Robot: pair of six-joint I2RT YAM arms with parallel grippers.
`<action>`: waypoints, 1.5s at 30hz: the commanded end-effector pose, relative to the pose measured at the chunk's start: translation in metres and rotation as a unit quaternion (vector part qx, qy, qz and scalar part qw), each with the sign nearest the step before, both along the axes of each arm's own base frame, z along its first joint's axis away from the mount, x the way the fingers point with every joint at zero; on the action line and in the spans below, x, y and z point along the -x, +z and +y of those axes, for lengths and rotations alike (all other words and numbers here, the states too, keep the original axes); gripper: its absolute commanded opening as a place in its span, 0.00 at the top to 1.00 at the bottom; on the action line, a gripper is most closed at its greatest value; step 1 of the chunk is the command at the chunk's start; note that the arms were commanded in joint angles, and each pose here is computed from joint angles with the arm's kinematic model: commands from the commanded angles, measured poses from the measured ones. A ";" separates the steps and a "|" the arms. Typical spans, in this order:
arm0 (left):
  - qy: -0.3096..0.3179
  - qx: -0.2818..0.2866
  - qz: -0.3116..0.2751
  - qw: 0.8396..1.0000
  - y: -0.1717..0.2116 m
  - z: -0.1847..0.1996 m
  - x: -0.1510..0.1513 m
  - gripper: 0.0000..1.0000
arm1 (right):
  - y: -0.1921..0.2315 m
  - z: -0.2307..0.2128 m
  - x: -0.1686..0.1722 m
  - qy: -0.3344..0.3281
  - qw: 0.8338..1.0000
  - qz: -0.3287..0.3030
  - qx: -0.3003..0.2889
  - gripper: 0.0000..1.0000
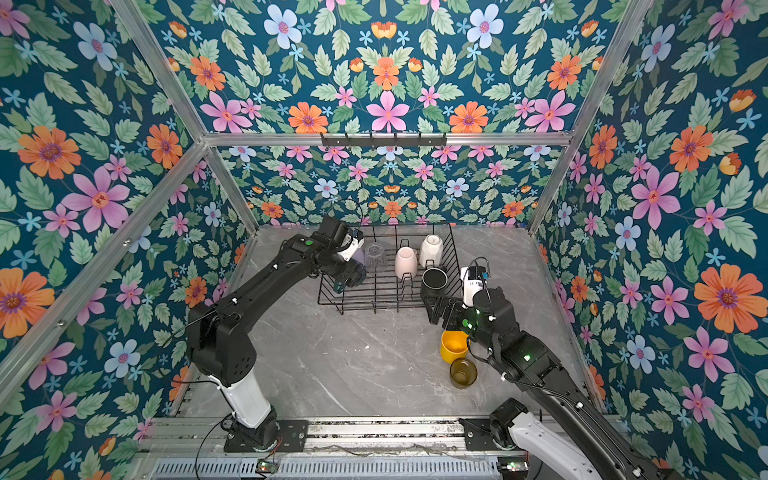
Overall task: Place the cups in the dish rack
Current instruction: 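Lower the green mug upside down into the rack beside the lilac cup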
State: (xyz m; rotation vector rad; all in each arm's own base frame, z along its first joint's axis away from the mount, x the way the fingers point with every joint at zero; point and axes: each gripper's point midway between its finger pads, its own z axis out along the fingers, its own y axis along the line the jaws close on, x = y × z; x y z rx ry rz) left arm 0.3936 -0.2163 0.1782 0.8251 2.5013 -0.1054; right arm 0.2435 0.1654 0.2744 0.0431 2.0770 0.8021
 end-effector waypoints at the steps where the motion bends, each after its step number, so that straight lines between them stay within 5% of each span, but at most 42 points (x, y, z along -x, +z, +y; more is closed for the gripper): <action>1: 0.000 0.000 -0.016 1.000 -0.001 -0.003 -0.010 1.00 | 0.002 0.000 0.000 0.003 1.000 -0.007 -0.001 0.03; 22: 0.026 -0.050 0.023 0.998 -0.068 0.002 -0.027 0.94 | -0.003 0.001 -0.001 0.005 1.000 -0.004 0.003 0.03; 31: 0.031 -0.048 0.029 0.998 -0.077 0.000 -0.029 0.45 | -0.003 0.001 -0.002 0.004 1.000 -0.005 0.003 0.03; 45: 0.035 -0.057 0.020 0.998 -0.074 0.004 -0.031 0.05 | -0.003 0.005 -0.004 0.010 1.000 -0.004 0.000 0.03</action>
